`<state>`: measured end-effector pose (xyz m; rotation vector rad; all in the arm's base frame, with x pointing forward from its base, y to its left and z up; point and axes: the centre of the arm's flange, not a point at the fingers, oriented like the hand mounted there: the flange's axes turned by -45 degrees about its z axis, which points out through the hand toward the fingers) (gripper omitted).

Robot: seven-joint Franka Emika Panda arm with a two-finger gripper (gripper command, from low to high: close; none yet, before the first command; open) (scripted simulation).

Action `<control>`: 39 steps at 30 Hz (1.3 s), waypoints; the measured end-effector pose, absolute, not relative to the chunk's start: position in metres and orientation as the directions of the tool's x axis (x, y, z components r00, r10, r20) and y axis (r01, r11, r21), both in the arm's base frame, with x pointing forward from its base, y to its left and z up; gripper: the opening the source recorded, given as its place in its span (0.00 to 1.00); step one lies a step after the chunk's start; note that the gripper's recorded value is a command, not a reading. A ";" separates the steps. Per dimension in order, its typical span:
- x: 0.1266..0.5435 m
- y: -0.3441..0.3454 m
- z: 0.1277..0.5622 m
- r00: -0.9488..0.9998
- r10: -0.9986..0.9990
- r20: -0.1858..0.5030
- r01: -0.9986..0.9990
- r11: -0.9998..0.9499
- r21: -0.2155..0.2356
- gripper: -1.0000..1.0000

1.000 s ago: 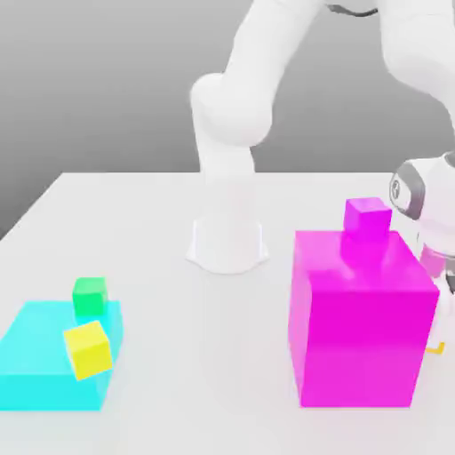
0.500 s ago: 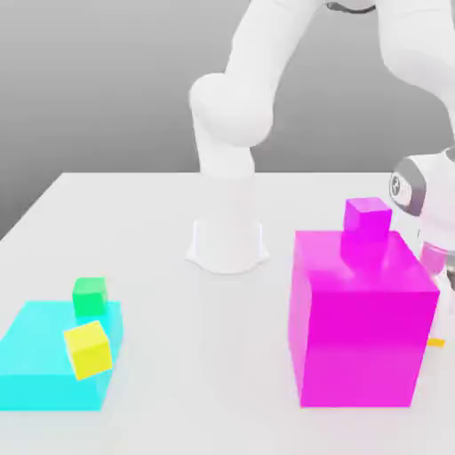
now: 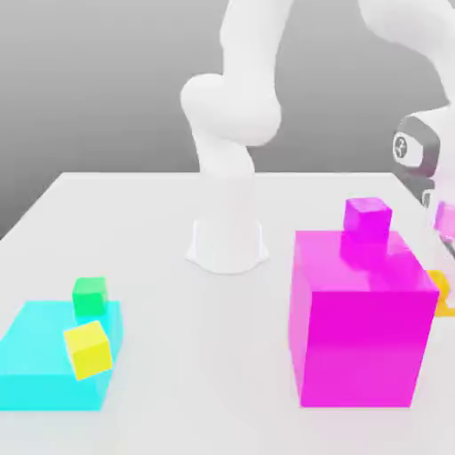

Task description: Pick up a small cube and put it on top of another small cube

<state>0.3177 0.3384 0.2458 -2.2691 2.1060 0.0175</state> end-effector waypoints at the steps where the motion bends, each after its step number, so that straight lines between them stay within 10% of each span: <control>1: 0.324 0.338 0.253 0.127 -0.991 -0.042 -0.992 -0.125 -0.033 0.00; 18: 0.440 0.239 0.343 0.667 -0.744 0.036 -0.740 -0.667 -0.088 0.00; 28: 0.448 0.037 0.329 0.332 -0.941 0.063 -0.943 -0.333 -0.018 0.00; 39: 0.360 -0.145 0.319 -0.144 -0.989 0.032 -0.989 0.144 0.009 0.00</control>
